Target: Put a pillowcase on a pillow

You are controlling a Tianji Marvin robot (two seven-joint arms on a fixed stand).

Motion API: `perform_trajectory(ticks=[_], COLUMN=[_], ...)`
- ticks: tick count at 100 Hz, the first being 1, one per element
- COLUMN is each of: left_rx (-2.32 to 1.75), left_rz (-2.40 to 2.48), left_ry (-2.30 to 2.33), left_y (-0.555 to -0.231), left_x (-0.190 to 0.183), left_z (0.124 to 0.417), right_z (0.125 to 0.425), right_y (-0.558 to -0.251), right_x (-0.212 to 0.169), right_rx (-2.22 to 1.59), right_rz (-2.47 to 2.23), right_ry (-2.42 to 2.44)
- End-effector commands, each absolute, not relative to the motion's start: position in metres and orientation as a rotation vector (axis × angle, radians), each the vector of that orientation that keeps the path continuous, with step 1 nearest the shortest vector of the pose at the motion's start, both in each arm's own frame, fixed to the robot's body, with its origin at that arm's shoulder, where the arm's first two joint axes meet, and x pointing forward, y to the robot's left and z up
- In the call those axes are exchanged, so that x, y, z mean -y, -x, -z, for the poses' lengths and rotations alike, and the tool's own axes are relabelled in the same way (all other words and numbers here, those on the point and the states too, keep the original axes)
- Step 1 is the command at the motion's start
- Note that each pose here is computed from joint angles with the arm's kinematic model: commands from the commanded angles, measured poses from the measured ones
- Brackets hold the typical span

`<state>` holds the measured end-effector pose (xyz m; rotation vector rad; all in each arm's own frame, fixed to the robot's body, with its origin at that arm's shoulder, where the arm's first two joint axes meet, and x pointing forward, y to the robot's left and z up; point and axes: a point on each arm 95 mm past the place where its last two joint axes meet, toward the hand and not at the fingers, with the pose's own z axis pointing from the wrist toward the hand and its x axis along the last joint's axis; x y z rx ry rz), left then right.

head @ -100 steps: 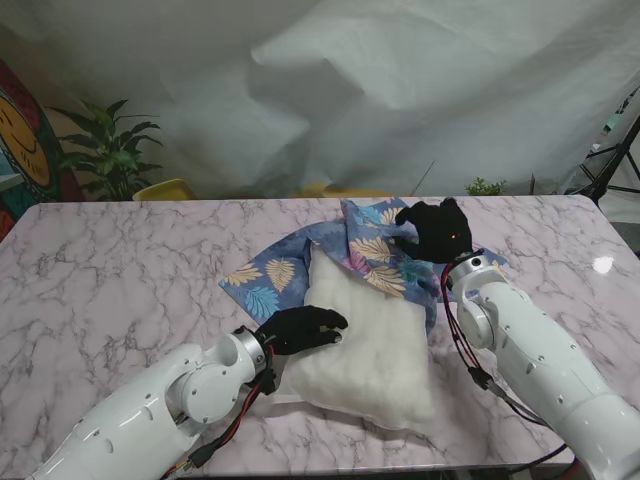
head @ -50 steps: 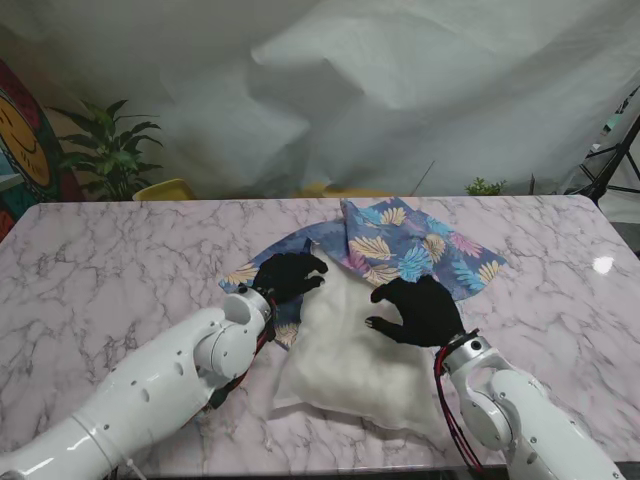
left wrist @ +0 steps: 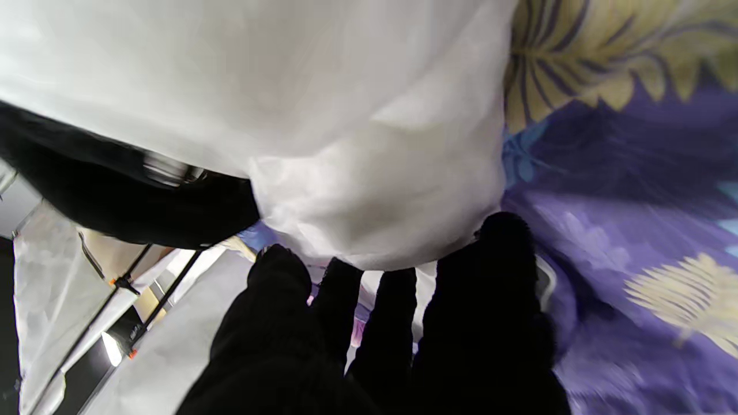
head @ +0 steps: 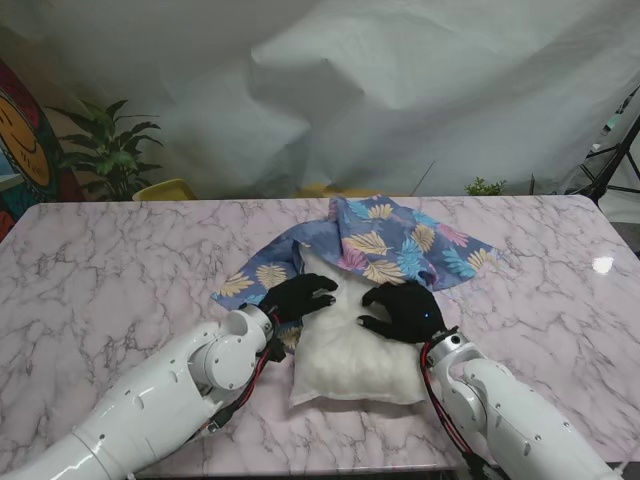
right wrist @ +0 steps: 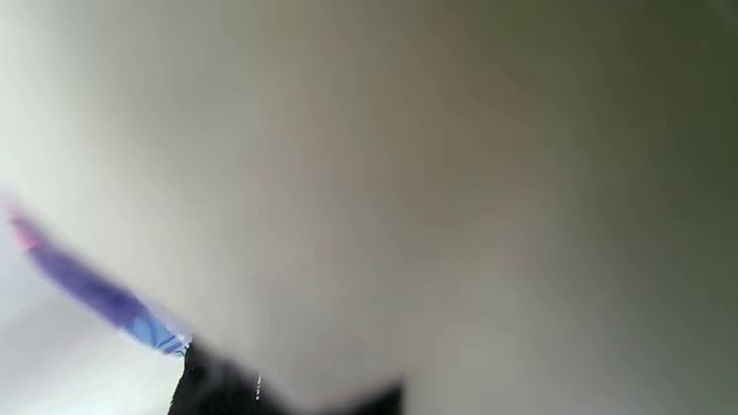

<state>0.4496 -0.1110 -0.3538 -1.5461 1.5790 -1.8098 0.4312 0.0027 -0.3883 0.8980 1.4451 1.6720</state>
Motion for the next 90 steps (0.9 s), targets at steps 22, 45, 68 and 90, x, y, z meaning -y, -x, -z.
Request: perform_trajectory(ticks=[22,45,68,90], left_rx=[-1.574,-1.592,-1.624,-1.614], left_rz=[1.791,1.705,1.665,1.665], left_ry=[1.587,1.562,1.564,1.569], left_y=[-0.421,-0.433,-0.439,-0.44], left_x=[0.125,0.124,0.127,0.127], left_z=[0.361,0.365,0.369,0.367], right_z=[0.368,0.343,0.326,0.338], right_y=[-0.475,-0.439,-0.384,-0.35], right_x=[-0.005,-0.001,0.014,0.023], right_rx=[-1.512,-1.588,-1.719,-1.961], right_rz=[-1.653,-1.702,-1.653,-1.503], right_ry=[-0.79,-0.699,-0.6,-0.65])
